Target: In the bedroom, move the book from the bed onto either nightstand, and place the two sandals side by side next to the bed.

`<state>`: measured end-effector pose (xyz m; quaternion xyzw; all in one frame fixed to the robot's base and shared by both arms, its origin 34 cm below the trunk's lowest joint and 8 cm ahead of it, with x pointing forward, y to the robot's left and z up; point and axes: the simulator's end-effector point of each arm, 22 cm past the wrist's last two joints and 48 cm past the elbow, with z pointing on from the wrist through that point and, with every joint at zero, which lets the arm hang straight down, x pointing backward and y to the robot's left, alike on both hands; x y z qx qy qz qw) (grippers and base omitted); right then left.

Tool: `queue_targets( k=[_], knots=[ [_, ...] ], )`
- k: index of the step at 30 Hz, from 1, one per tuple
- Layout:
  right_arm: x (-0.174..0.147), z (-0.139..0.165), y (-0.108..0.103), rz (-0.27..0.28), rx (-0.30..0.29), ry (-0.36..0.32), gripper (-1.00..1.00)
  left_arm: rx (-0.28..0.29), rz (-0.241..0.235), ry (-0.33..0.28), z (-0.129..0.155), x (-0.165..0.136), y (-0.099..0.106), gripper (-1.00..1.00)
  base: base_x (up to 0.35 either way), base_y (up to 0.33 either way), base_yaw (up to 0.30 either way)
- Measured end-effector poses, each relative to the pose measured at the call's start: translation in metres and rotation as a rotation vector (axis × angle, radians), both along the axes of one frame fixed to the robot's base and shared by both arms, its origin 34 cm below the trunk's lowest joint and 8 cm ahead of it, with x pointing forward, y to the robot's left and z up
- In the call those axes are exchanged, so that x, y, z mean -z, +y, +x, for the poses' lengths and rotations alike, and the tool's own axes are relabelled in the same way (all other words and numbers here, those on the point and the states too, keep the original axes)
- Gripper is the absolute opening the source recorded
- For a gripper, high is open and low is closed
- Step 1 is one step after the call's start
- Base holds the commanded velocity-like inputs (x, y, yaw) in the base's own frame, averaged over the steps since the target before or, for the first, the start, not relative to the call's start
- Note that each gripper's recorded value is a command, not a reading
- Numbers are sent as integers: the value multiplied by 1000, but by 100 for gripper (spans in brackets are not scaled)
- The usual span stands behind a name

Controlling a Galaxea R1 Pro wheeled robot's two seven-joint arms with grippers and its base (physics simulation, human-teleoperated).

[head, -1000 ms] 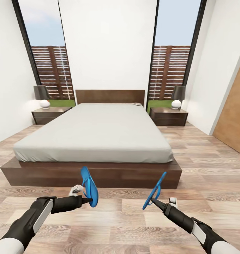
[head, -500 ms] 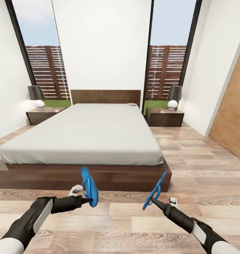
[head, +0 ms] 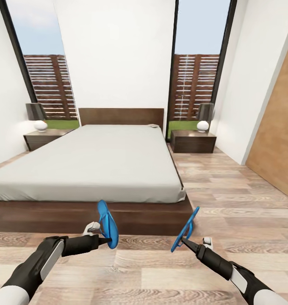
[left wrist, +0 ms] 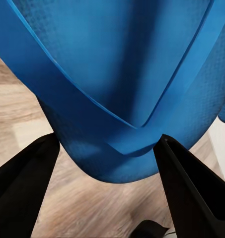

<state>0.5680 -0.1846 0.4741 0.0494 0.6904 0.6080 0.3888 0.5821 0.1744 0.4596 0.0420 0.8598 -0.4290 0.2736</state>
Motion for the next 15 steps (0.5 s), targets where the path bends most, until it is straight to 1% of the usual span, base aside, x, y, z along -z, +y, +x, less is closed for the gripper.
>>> queue_targets(
  k=[5,15],
  knots=[
    [0,0,0,0,0,0,-100,3,-6,-1,0,0,-5,-100,125,-310,0],
    [0,0,0,-2,-2,1,-100,4,-6,-1,0,0,-6,-100,118,-310,0]
  ],
)
